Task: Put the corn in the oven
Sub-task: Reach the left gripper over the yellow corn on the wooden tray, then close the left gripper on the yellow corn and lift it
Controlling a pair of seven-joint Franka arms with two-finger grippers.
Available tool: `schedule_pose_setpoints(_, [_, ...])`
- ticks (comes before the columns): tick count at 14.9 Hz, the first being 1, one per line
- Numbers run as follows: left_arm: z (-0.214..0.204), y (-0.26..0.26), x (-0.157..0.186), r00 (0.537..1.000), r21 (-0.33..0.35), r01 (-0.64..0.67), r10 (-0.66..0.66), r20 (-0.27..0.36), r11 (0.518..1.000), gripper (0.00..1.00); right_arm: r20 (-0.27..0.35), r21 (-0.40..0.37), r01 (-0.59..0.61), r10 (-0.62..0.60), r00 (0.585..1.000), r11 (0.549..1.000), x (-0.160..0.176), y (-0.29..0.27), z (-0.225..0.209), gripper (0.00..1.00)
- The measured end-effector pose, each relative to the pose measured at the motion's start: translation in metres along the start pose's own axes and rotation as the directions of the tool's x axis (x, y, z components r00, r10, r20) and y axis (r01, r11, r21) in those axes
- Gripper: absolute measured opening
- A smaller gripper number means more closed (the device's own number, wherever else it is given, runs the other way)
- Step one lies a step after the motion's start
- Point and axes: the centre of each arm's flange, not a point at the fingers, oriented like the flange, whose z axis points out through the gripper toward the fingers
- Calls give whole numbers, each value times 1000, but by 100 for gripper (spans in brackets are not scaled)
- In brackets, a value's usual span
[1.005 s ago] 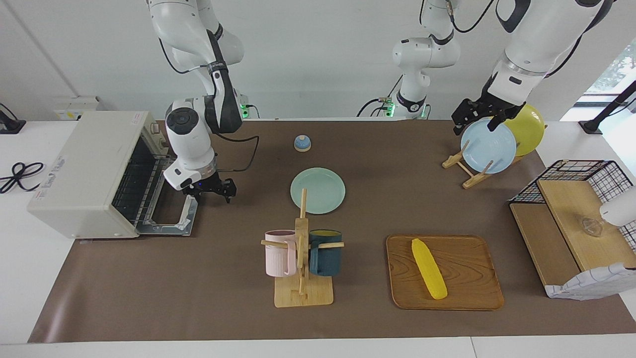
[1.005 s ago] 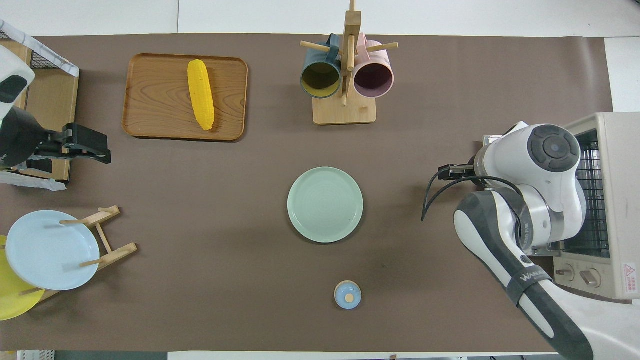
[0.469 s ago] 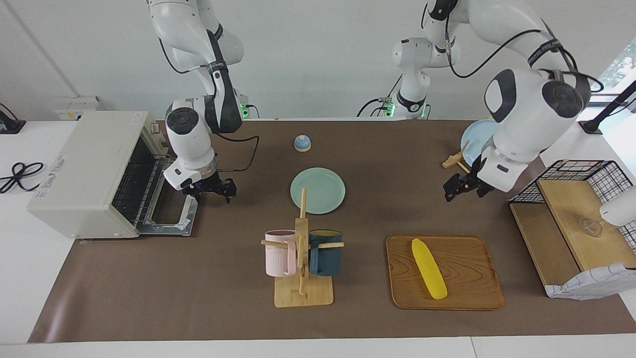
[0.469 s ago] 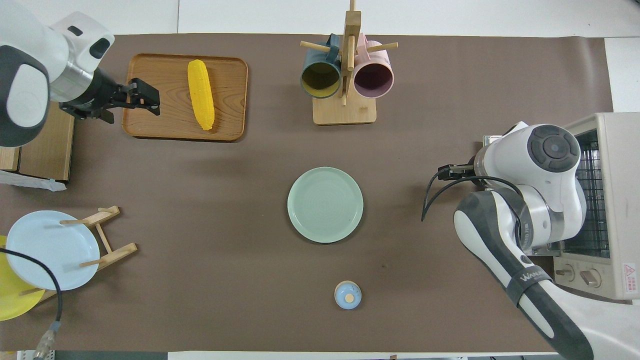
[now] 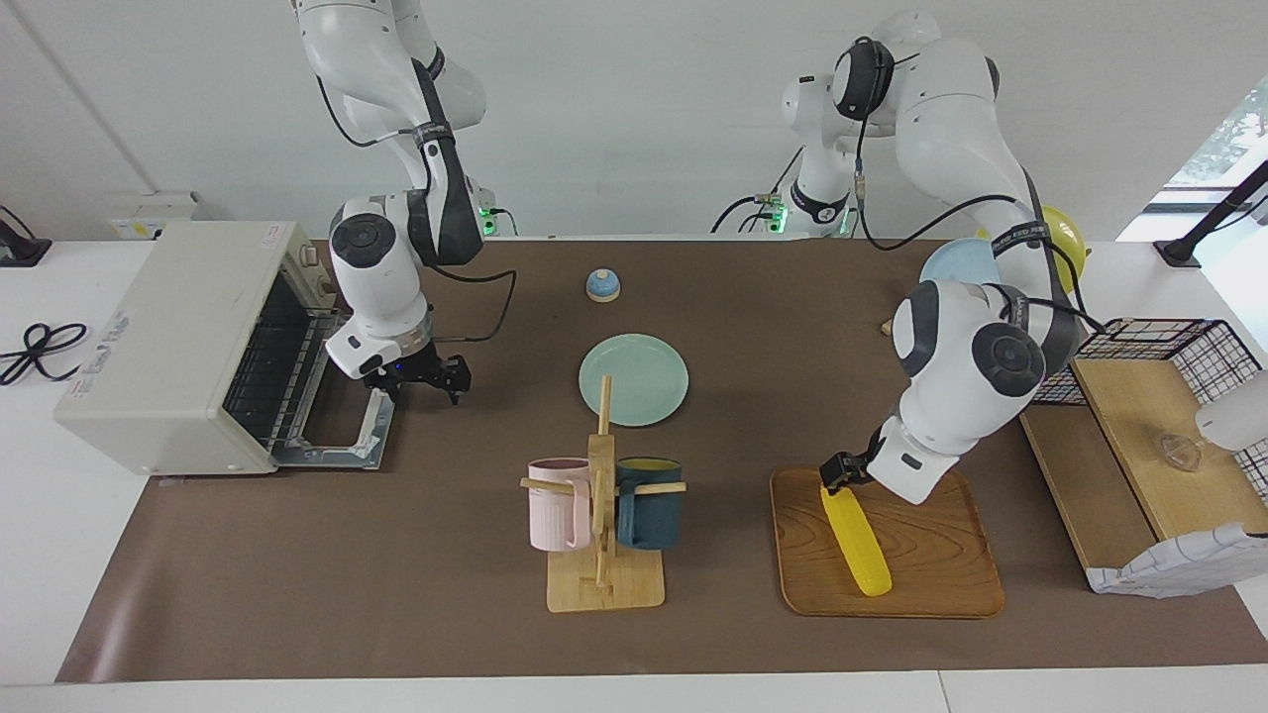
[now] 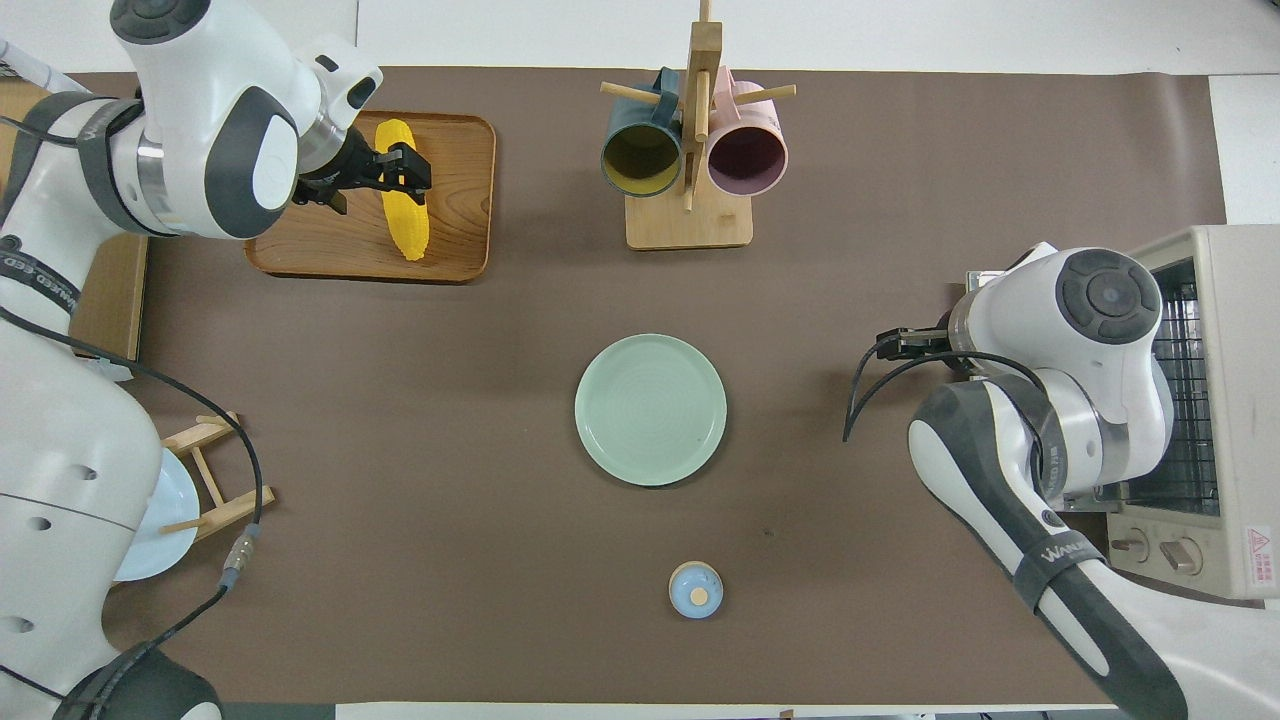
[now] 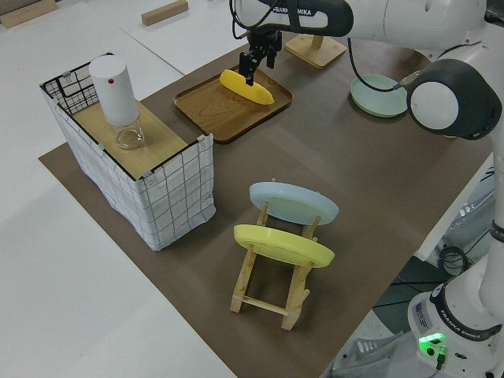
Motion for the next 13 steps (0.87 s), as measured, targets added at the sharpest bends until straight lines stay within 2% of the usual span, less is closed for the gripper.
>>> schedule_pose_setpoints(6, [28,8,13,997,55,-32,36,-64,998,100,-1,0,-2,2,1000,1000,1,1,-2,100])
schedule_pose_setpoints(13, [38,3,23,991,52,-28,34,-126,998,100,-1,-1,-2,2,1000,1000,1,1,-6,100])
